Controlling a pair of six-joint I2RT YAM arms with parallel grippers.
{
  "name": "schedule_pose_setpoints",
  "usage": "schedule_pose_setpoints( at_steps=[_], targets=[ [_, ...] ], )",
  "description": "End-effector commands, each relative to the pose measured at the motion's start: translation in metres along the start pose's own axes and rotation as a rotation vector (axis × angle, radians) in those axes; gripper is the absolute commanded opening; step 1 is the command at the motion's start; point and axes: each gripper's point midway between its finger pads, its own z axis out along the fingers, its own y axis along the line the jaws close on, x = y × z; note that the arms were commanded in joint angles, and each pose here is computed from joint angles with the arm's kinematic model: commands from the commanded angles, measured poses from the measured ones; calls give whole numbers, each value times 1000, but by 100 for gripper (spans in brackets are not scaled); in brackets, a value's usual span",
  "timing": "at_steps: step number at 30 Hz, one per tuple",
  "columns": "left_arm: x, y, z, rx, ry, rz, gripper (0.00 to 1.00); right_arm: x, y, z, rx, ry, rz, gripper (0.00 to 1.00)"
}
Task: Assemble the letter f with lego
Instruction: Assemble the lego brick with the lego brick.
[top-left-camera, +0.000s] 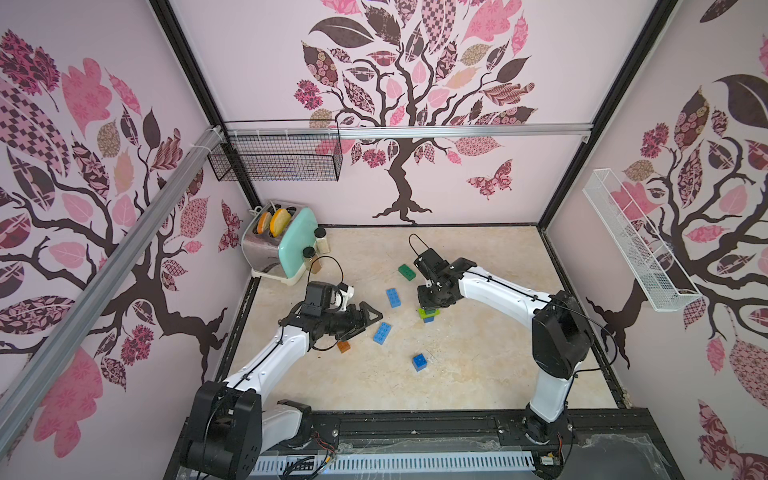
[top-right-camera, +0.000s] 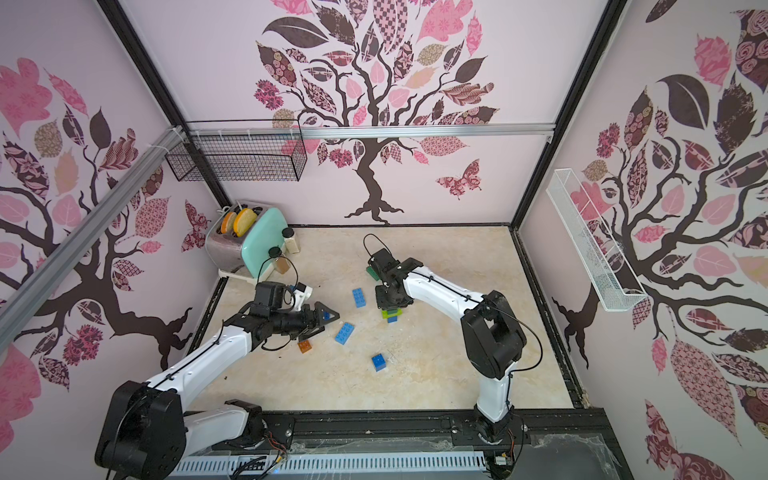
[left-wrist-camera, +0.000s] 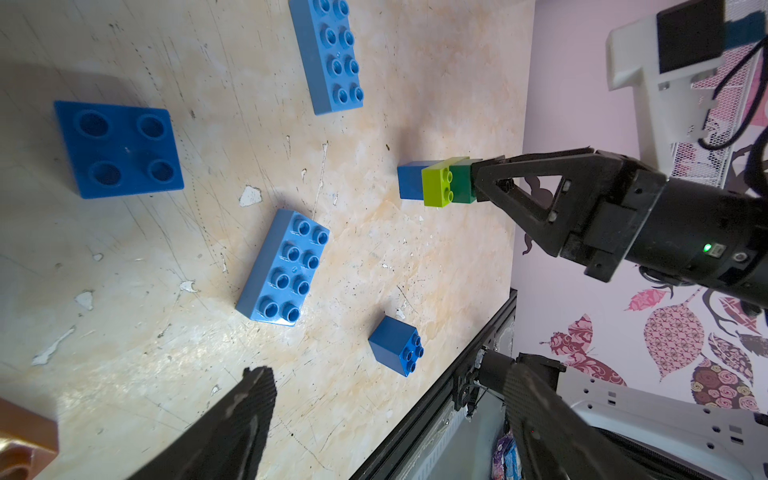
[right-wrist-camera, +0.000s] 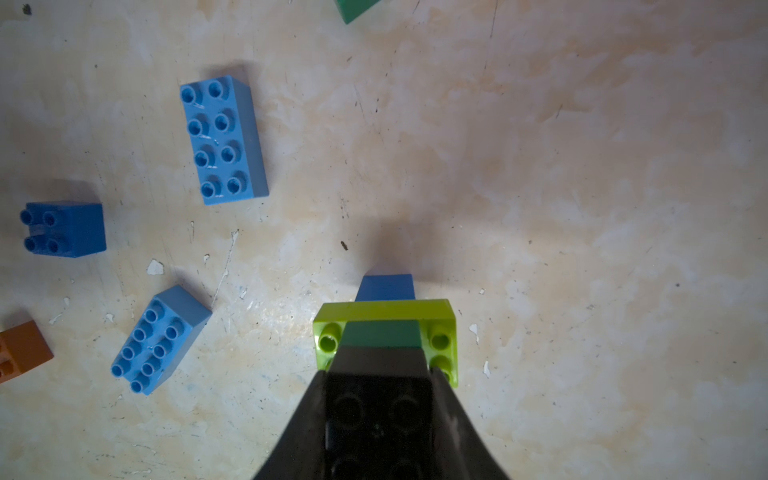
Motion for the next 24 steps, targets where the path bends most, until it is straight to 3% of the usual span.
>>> schedule_pose_setpoints(
  at_steps=[1, 14, 24],
  targets=[
    [-6, -4, -3, -2, -18, 30, 90, 19, -6, 10, 27, 48, -6, 19],
    [-7, 0, -1, -16, -15, 19, 90, 38, -15, 26, 67, 81, -8, 17],
    [-7, 2, -2, -27, -20, 18, 90, 59, -18, 45, 139, 176, 48, 18]
  ],
)
